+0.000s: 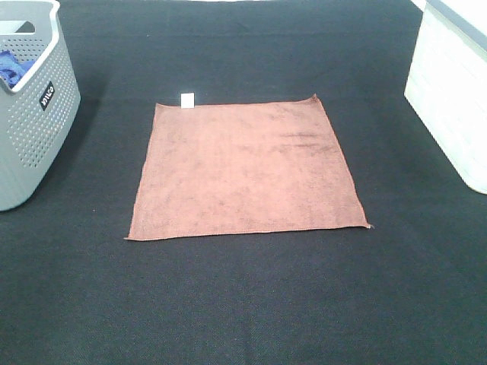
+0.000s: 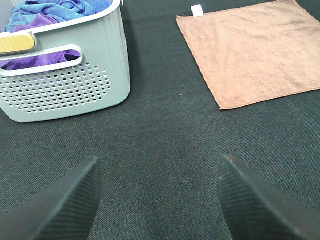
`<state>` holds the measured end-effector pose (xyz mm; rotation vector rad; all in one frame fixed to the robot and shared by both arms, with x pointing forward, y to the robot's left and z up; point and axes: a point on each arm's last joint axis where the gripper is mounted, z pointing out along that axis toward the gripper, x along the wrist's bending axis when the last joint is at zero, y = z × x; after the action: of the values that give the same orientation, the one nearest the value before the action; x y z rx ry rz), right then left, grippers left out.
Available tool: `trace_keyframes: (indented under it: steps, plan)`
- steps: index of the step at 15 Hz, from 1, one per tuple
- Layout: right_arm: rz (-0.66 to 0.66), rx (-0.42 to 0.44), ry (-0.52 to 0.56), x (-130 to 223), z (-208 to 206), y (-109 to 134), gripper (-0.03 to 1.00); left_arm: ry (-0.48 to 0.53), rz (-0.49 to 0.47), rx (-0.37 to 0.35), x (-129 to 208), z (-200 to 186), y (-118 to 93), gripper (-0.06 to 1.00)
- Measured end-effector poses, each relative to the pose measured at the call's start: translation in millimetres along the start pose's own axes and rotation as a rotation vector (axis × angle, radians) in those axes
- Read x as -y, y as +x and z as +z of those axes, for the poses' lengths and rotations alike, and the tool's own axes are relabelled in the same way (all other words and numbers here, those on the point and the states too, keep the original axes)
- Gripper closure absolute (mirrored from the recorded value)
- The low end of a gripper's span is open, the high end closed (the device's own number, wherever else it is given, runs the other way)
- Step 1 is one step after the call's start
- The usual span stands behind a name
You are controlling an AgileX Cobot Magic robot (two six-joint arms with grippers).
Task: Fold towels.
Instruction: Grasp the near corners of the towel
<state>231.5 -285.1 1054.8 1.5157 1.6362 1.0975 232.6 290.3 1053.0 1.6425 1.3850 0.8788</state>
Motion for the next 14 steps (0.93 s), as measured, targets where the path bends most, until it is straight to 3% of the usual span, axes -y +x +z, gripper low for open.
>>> trace_keyframes:
  steps: [9,14]
  plan:
    - [0.0,0.0,-0.003,0,0,0,0.25,-0.009,-0.016,0.013,-1,-1,-1,0.3]
    - [0.014,0.007,-0.095,-25,9,-2,0.25,-0.181,-0.126,0.066,-39,12,-2,0.3]
